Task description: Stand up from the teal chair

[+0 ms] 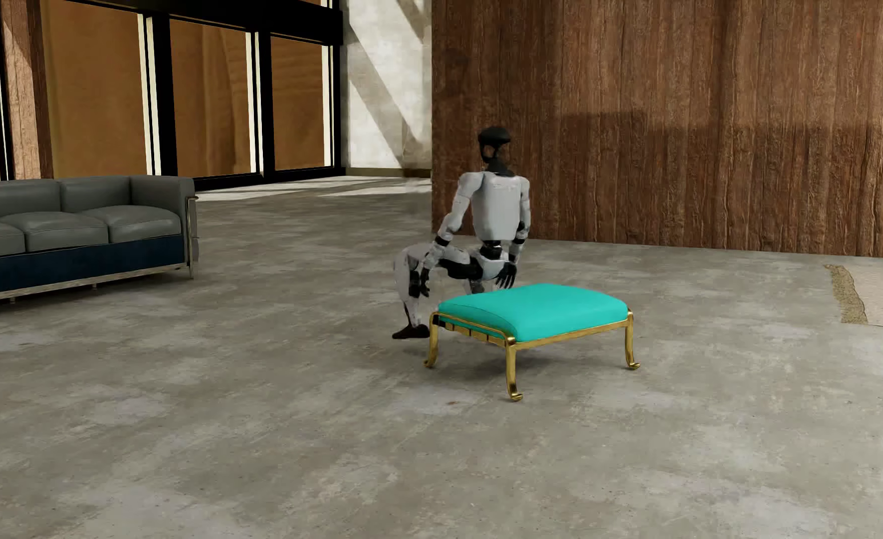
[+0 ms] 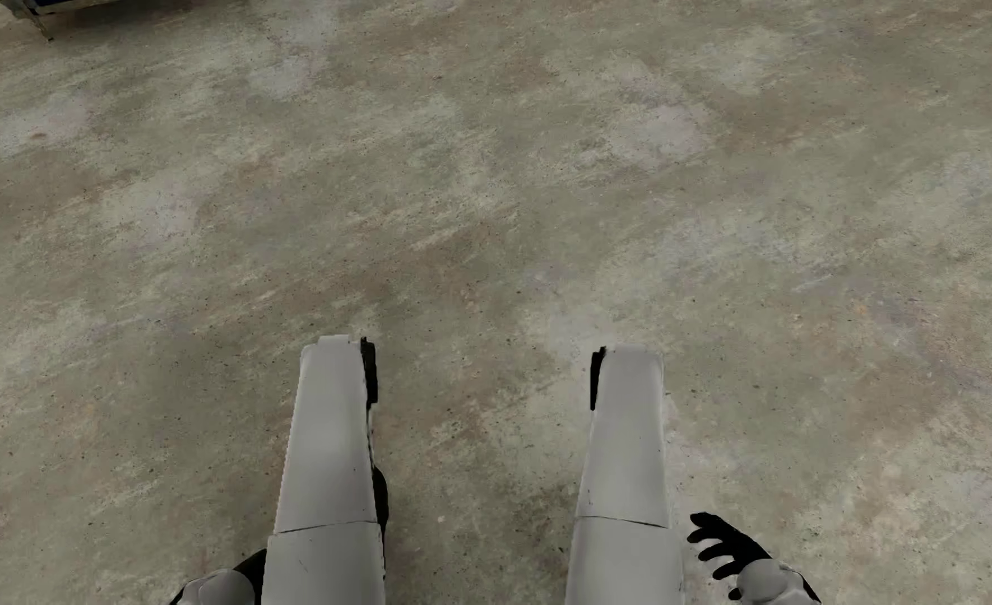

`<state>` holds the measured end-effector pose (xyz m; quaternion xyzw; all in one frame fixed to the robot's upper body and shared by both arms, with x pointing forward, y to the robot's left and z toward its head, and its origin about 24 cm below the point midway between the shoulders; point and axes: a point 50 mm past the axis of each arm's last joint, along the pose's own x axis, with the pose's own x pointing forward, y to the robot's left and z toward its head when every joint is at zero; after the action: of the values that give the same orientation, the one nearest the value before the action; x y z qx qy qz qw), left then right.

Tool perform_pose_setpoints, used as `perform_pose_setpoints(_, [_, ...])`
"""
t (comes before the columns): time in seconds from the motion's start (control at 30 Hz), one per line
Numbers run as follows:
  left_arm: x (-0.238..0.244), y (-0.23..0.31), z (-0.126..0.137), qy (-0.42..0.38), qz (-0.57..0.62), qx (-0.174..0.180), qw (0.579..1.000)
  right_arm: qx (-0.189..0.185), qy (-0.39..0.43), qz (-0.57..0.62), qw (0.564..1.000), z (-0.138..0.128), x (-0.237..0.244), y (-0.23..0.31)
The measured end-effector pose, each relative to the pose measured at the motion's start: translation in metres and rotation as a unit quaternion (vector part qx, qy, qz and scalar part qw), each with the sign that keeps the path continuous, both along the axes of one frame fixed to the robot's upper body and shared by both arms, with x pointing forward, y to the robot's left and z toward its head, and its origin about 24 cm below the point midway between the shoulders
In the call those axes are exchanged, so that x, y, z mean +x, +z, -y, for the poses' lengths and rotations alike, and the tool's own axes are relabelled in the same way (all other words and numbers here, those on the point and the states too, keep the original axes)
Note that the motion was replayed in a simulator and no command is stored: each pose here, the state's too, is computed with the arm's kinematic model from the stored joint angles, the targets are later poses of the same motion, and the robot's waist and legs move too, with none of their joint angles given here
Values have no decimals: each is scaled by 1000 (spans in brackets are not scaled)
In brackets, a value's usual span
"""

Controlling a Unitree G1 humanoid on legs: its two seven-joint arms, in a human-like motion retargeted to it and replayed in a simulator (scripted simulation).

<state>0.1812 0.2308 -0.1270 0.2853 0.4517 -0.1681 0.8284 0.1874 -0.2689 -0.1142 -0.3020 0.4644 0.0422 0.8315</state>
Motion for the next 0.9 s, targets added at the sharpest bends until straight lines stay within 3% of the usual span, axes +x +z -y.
perform_pose_setpoints(0.07, [-33, -16, 11, -47, -70, -22, 996, 27, 51, -101, 993, 1, -43, -19])
perform_pose_setpoints(0.13, [-57, -24, 6, 44, -78, -28, 996, 43, 36, -133, 990, 1, -78, -30])
perform_pose_setpoints(0.3, [-41, -8, -8, 80, 9, -38, 996, 83, -24, -96, 992, -7, -97, -32])
perform_pose_setpoints(0.4, [2, 37, -24, 159, 194, -38, 967, 39, -25, 96, 994, 4, -39, 12])
perform_pose_setpoints(0.5, [59, 133, -18, 132, 448, -52, 883, -8, 43, 363, 931, -19, 37, 100])
perform_pose_setpoints(0.57, [84, 203, 1, 62, 584, -64, 807, -29, 135, 501, 854, -50, 73, 162])
perform_pose_setpoints(0.6, [93, 232, 16, -19, 616, -68, 784, -32, 211, 532, 819, -69, 84, 187])
perform_pose_setpoints(0.67, [104, 276, 62, -245, 624, -67, 739, -38, 417, 529, 738, -115, 98, 223])
perform_pose_setpoints(0.73, [106, 297, 114, -470, 554, -41, 686, -63, 618, 444, 646, -158, 101, 238])
perform_pose_setpoints(0.77, [105, 315, 130, -487, 593, -53, 639, -67, 625, 493, 601, -172, 102, 251])
perform_pose_setpoints(0.83, [98, 343, 148, -535, 608, -44, 585, -79, 657, 510, 550, -185, 98, 275])
perform_pose_setpoints(0.9, [87, 360, 158, -539, 641, -67, 542, -74, 660, 548, 508, -192, 89, 292])
